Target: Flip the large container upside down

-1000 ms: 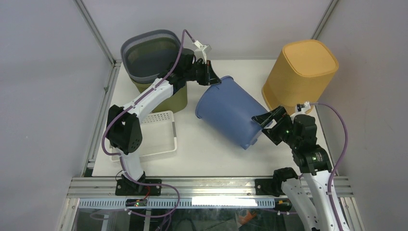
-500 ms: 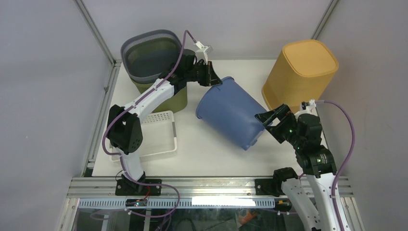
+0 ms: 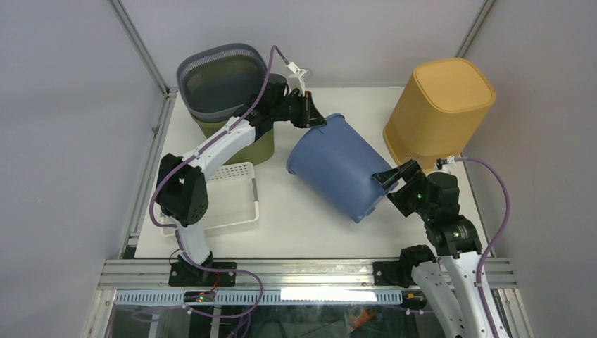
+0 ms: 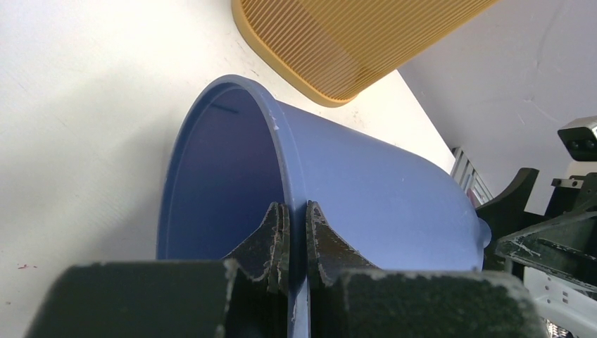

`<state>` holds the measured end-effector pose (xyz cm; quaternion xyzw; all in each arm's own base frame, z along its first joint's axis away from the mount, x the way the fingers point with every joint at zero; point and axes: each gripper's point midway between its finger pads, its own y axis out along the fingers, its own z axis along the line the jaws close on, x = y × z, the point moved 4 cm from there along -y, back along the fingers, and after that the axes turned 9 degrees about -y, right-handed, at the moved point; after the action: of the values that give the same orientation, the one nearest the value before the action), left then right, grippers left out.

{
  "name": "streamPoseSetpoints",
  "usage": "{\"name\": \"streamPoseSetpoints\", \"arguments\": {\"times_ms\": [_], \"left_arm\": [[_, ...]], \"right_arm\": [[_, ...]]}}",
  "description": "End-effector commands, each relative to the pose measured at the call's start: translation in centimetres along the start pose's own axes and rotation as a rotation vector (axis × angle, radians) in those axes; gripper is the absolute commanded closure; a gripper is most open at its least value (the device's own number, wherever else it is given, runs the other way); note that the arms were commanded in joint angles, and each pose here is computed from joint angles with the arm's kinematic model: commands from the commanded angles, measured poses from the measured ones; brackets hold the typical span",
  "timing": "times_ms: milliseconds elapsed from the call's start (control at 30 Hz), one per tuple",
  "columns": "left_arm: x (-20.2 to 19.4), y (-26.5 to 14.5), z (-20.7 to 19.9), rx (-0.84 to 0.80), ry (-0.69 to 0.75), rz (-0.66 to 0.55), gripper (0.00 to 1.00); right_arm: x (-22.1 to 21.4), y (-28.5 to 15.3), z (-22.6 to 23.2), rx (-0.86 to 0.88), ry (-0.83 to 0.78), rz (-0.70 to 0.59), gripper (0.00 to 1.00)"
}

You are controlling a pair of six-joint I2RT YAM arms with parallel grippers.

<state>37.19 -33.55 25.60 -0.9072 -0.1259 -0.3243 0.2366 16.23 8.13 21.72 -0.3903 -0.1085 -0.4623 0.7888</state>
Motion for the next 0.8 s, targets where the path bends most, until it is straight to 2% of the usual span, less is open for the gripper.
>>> {"name": "streamPoseSetpoints", "arguments": {"times_ms": [0, 233, 433, 600, 767], "left_arm": [[-5.9, 0.6, 3.8, 0.120, -0.038, 0.193, 1.00], [-6.7, 1.0, 3.9, 0.121, -0.051, 0.213, 1.00], [-7.3, 1.9, 3.5, 0.115, -0.053, 0.231, 1.00], [-7.9, 3.1, 2.5, 0.088, -0.048, 0.253, 1.00], [-7.8, 4.3, 1.8, 0.081, -0.056, 0.250, 1.00]], "right_arm": [[1.0, 0.4, 2.2, 0.125, 0.025, -0.039, 0.02], [2.3, -1.1, 5.3, 0.293, -0.003, -0.084, 0.02], [4.5, -4.5, 8.5, 0.386, -0.021, -0.147, 0.02], [5.6, -6.1, 11.1, 0.457, 0.061, -0.120, 0.02], [7.0, -7.3, 13.0, 0.533, 0.063, -0.167, 0.02]]}}
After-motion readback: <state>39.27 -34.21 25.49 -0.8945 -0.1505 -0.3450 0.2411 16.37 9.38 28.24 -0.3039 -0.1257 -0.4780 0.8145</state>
